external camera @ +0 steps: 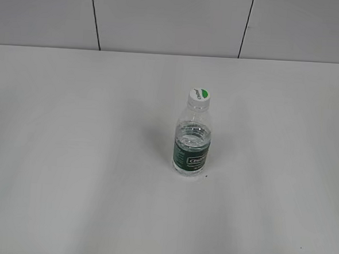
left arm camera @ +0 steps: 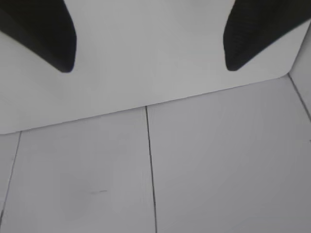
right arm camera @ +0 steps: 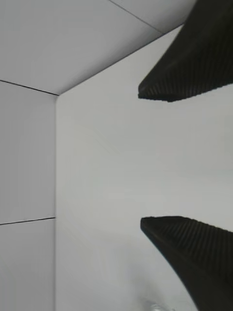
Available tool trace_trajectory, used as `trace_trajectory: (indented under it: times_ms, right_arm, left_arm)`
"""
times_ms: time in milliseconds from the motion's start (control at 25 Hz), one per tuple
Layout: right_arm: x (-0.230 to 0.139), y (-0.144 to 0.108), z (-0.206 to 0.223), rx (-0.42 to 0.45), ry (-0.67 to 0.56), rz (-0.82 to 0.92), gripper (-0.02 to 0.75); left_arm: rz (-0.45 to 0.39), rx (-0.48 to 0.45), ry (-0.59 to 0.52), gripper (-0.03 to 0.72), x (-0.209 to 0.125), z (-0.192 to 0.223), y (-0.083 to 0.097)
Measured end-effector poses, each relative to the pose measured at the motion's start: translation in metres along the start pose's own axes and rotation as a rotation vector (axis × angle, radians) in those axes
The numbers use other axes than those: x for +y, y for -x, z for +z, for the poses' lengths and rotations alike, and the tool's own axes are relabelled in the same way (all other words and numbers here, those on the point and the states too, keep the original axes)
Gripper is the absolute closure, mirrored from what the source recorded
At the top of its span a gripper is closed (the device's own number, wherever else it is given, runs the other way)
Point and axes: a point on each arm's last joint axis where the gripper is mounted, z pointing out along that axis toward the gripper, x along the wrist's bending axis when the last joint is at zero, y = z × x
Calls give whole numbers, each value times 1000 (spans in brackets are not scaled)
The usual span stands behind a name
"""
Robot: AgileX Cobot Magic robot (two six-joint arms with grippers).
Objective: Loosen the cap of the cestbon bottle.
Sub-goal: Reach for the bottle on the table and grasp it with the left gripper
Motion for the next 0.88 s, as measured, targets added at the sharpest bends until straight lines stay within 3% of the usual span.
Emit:
trace_trajectory:
  times_ms: [320,760,880]
  right_arm:
    - [20,3,4,-29,172,-4,175]
    - [50,7,42,-31,212,1,175]
    - [56,8,56,-27,208,7,175]
  left_arm:
    - [50,-155,54,130,0,74,28]
    - [9,-201,134,130,-14,129,43]
    - [-13,-208,104,130,-23,139,46]
